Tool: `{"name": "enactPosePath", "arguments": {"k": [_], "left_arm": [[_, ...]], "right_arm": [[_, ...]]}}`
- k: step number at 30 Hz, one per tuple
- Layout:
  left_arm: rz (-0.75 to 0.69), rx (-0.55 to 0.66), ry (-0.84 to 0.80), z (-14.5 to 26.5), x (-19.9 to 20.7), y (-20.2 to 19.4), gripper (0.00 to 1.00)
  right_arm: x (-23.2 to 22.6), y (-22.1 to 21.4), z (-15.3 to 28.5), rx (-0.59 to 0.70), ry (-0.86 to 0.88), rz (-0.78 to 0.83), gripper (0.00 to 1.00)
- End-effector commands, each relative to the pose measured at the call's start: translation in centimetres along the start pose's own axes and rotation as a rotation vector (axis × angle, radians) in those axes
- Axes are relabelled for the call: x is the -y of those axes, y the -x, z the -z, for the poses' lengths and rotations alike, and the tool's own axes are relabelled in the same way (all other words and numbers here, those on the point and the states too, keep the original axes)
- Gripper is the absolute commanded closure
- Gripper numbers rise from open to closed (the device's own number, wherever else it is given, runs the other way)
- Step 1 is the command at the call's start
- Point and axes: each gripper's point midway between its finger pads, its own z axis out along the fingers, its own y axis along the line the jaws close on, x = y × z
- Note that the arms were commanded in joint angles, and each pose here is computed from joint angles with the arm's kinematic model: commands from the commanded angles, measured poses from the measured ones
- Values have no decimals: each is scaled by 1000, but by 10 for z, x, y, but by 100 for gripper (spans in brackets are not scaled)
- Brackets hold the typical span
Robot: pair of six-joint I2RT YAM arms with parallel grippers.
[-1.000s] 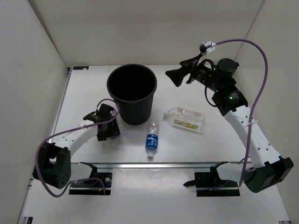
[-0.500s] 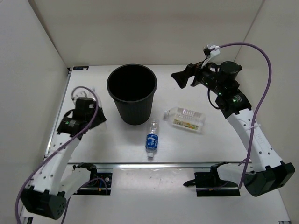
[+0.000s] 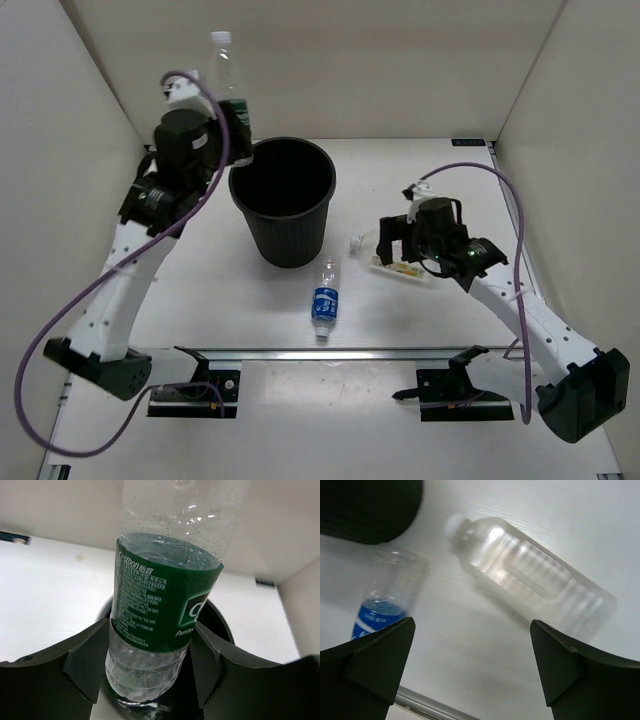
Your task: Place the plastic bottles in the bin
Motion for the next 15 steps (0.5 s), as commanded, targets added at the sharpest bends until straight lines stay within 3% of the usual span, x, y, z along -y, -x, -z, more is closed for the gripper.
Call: {"name": "enactPosePath", "arguments": {"k": [1,3,6,10,15], "left_arm": [[-67,-80,-114,-31,33,-39,35],[-83,-132,-96,-47,36,-59,33],[-92,-145,-105,-53,45,-66,1],[-95,-80,-118,-41,53,-39,2],[-80,-57,-111,-21,42,-24,1]], "right_arm": [[18,18,19,105,-7,-142,2],[15,12,17,100,49,-181,2],[6,9,17,88,35,-135,1],[-5,-2,6,21,-22,-54,1],[-23,-7,-3,-1,36,-24,1]]}}
